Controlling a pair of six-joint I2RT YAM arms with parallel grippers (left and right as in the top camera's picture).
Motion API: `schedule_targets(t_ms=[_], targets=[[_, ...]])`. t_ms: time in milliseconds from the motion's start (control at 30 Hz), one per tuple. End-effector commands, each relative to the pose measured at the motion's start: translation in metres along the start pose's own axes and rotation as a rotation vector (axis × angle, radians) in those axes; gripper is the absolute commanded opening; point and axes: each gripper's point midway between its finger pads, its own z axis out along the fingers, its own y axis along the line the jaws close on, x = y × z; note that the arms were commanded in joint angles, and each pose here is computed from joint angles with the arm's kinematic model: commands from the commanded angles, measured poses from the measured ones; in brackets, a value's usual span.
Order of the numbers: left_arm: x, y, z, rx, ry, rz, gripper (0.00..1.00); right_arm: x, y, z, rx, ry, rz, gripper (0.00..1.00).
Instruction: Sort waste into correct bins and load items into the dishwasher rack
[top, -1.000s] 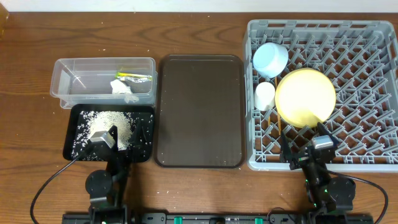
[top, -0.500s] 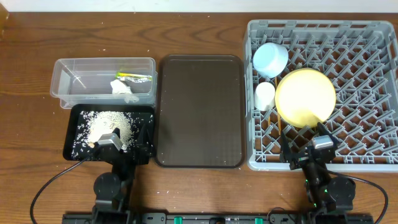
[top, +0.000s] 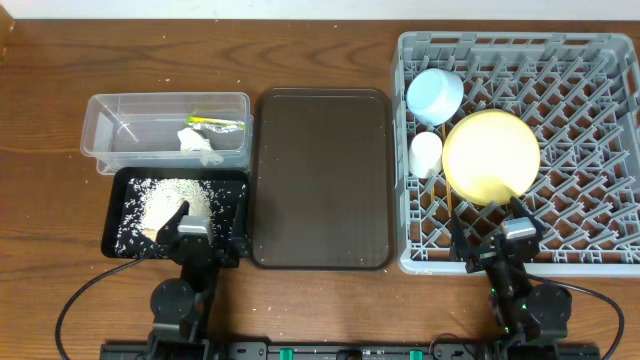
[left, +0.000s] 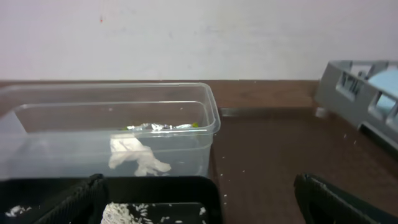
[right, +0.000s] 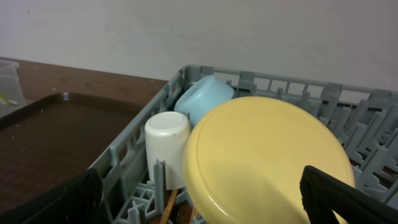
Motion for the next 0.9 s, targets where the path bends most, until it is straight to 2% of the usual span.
schedule_targets(t_ms=[0,133,867], targets=[[0.0146,-0.0062,0.0003,0.038,0.044,0.094,0.98,0.0,0.0016,-0.0002,-0.004,-0.002,-0.013,0.99],[0.0134,-0.0157,-0.0003,0.093,0.035,0.143,0.98,0.0001,0.0016,-0.0002,-0.004,-0.001,-0.013,0.99],[0.0138,-0.0161,-0.0002,0.096,0.037,0.129,0.98,0.0001,0.0016,-0.0002,-0.004,-0.001,-0.013,0.99]])
